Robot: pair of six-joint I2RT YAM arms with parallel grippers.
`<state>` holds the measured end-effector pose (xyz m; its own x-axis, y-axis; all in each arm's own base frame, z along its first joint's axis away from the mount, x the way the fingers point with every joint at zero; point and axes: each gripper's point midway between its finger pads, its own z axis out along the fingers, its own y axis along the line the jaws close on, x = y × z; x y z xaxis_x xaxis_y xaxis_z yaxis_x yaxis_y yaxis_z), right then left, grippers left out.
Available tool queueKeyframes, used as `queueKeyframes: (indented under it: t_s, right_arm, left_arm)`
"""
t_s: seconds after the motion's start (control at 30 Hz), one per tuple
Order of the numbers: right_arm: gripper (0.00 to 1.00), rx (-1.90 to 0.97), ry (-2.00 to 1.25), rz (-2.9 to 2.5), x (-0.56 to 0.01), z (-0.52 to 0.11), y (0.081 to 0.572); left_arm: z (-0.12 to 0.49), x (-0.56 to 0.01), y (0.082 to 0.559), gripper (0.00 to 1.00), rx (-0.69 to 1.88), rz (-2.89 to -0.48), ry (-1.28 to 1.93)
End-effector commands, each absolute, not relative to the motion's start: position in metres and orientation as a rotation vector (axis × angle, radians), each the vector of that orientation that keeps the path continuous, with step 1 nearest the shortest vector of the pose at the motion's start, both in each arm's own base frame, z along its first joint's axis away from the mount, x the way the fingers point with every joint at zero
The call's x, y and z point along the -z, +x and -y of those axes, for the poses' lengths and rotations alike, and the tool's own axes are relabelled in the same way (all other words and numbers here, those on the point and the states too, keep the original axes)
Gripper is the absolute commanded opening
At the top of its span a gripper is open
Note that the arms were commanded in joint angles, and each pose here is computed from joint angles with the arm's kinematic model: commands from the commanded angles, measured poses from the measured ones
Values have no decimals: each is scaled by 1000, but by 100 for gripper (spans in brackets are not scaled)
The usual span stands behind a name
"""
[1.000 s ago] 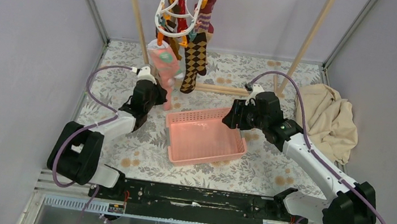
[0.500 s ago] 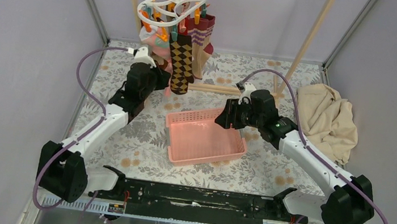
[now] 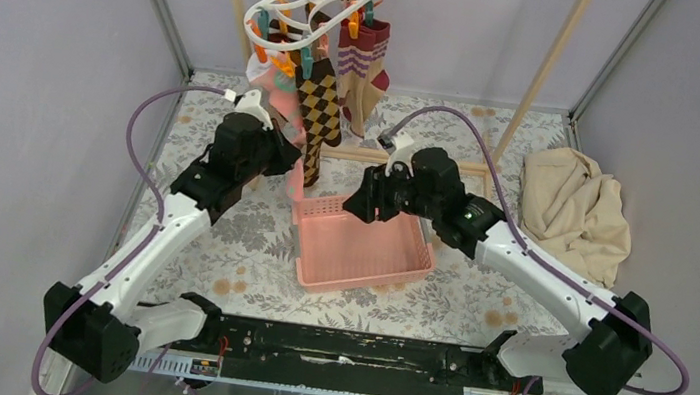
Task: Remove the socks clipped to the hanger
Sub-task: Remove the sock from the hanger.
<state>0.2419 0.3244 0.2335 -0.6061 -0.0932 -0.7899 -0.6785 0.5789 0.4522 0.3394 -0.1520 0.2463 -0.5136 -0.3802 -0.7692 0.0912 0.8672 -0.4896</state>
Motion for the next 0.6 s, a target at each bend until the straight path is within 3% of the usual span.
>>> queueKeyframes:
  t_s: [0.0,0.57]
  right_arm:
    - [52,-1047,-658,-1928,-271,-351,239]
    - [60,-1116,-705,-1814,-300,-405,224]
  left_arm:
    - [151,-261,314,0,615,-2037,-199]
    - [150,-284,276,0,723,-2001,-211]
